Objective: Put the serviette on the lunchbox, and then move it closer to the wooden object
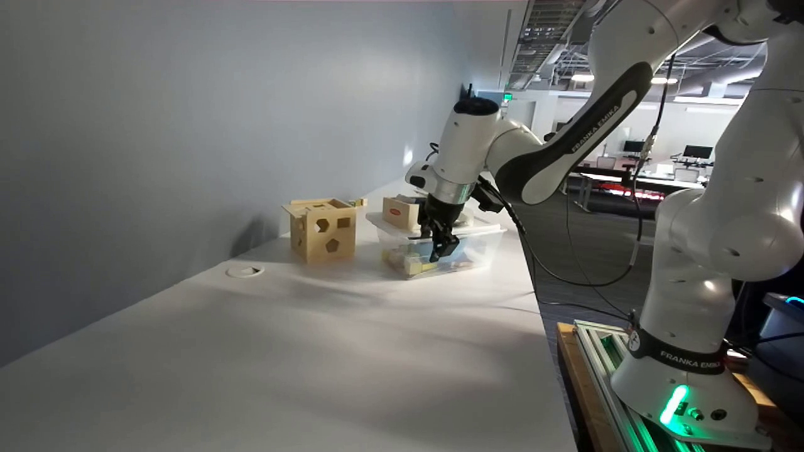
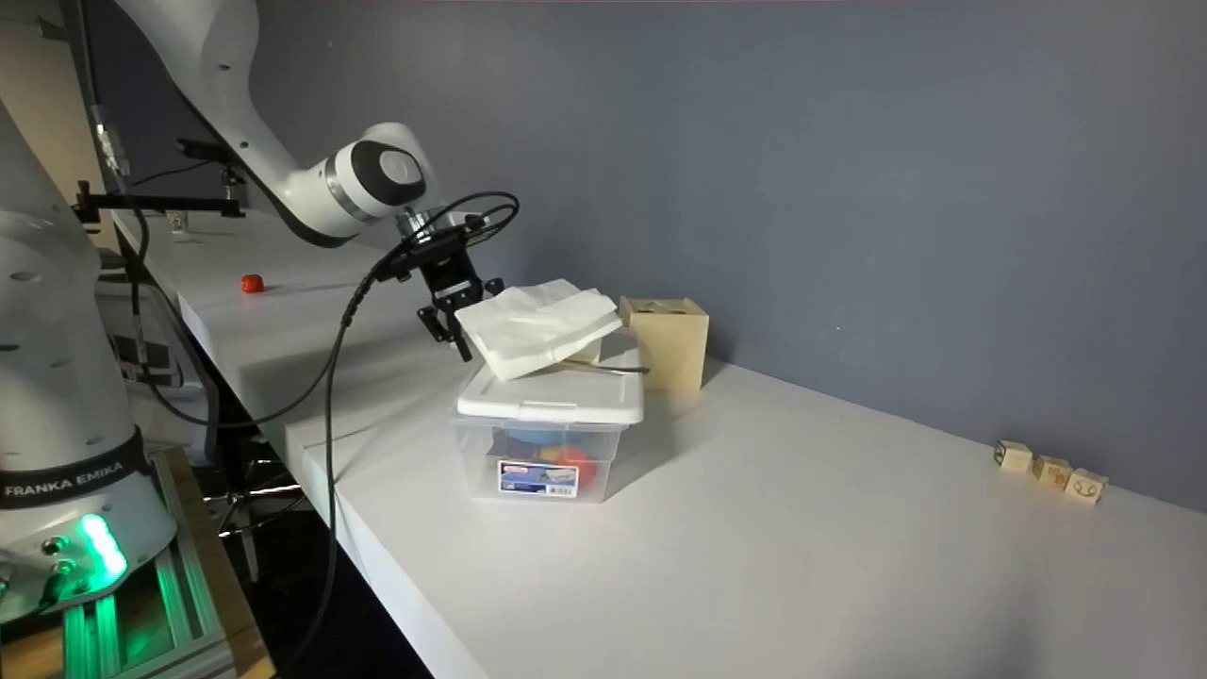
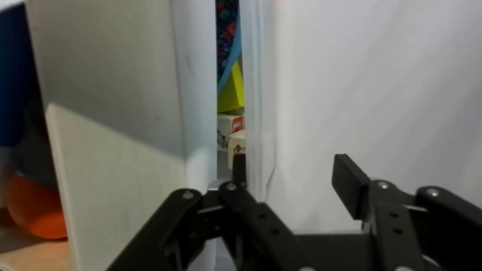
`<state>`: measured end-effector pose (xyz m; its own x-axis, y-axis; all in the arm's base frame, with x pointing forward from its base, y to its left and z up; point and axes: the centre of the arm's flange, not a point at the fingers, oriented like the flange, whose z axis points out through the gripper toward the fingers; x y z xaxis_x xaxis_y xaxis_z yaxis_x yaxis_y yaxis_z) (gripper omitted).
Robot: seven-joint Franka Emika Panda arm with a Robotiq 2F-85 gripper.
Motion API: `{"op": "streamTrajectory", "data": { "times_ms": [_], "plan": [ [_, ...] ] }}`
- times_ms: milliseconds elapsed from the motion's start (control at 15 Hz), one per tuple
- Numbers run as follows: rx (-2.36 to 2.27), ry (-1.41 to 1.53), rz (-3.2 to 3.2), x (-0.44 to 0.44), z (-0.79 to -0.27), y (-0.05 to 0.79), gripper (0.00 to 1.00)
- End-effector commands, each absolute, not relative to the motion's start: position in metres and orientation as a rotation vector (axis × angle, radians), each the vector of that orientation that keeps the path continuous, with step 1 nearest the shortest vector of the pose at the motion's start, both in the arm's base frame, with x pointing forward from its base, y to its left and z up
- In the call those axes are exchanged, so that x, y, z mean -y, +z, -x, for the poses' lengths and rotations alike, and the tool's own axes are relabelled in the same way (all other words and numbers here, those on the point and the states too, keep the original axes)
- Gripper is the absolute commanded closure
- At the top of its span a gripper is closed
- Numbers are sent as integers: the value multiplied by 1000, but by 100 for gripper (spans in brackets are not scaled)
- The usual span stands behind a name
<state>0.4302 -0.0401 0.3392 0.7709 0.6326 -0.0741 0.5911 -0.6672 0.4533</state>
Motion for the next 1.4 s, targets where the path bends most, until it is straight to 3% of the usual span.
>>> {"op": "streamTrajectory", "data": {
  "times_ms": [0,267,333,1333],
  "plan": [
    [-982,158,-2439,20,-441,332,70],
    [-1073,172,-2379,-7,-446,328,98],
    [-1098,180,-2367,-13,-447,328,99],
    [-1689,331,-1883,-207,-476,326,97]
  ]
}}
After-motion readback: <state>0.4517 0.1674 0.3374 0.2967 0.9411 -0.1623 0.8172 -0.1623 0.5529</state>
